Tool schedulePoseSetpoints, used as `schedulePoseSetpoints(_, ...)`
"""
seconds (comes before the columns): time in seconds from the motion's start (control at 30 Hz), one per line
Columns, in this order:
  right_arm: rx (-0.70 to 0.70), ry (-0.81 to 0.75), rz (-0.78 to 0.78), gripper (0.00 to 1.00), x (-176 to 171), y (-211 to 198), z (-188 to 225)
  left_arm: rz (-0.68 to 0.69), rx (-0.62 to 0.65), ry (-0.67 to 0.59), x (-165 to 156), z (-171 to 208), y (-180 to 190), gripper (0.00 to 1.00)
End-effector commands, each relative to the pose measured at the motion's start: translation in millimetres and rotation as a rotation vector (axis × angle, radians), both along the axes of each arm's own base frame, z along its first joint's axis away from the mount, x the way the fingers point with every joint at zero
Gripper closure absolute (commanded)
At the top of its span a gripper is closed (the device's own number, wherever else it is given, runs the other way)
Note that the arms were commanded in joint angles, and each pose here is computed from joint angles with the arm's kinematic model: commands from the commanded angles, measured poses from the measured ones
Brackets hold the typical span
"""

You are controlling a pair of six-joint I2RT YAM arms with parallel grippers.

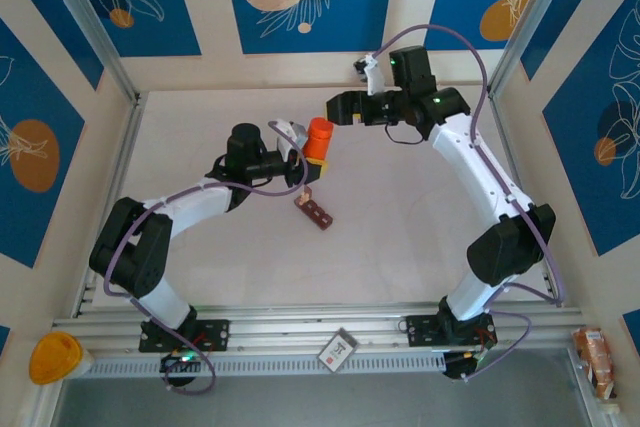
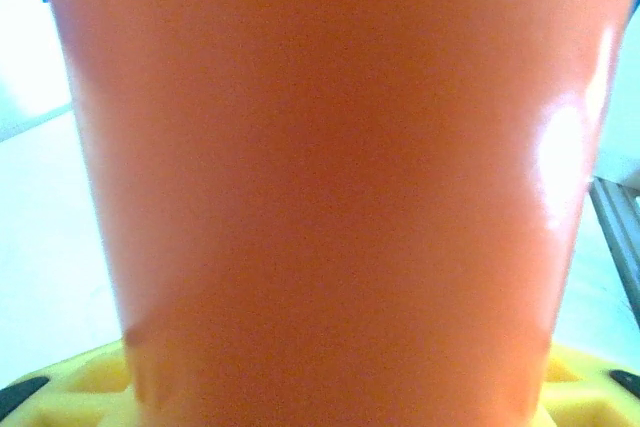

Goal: Sort the pills into containers

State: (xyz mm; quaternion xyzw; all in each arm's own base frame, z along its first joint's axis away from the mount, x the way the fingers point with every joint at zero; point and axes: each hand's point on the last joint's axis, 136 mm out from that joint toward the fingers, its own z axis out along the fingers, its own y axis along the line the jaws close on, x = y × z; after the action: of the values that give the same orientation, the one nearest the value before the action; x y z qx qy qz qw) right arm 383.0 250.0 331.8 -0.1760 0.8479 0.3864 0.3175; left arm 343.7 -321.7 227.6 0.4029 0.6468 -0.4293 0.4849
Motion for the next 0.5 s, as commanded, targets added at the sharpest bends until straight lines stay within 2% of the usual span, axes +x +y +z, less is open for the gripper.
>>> schedulePoseSetpoints(0.0, 0.019, -0.112, 0.127, 0.17, -12, -2, 28, -0.088, -0.048, -0.050, -14, 29, -6, 1.00)
schedulePoseSetpoints(0.17, -0.037, -0.201, 0.255, 0.19, -19, -1, 21, -0.153, -0.064, -0.016, -20, 36, -8, 1.00)
schedulePoseSetpoints(0.47, -0.052, -0.188, 0.323, 0.18, -29, 9, 13, -0.196, -0.075, 0.016, -24, 37, -10, 1.00)
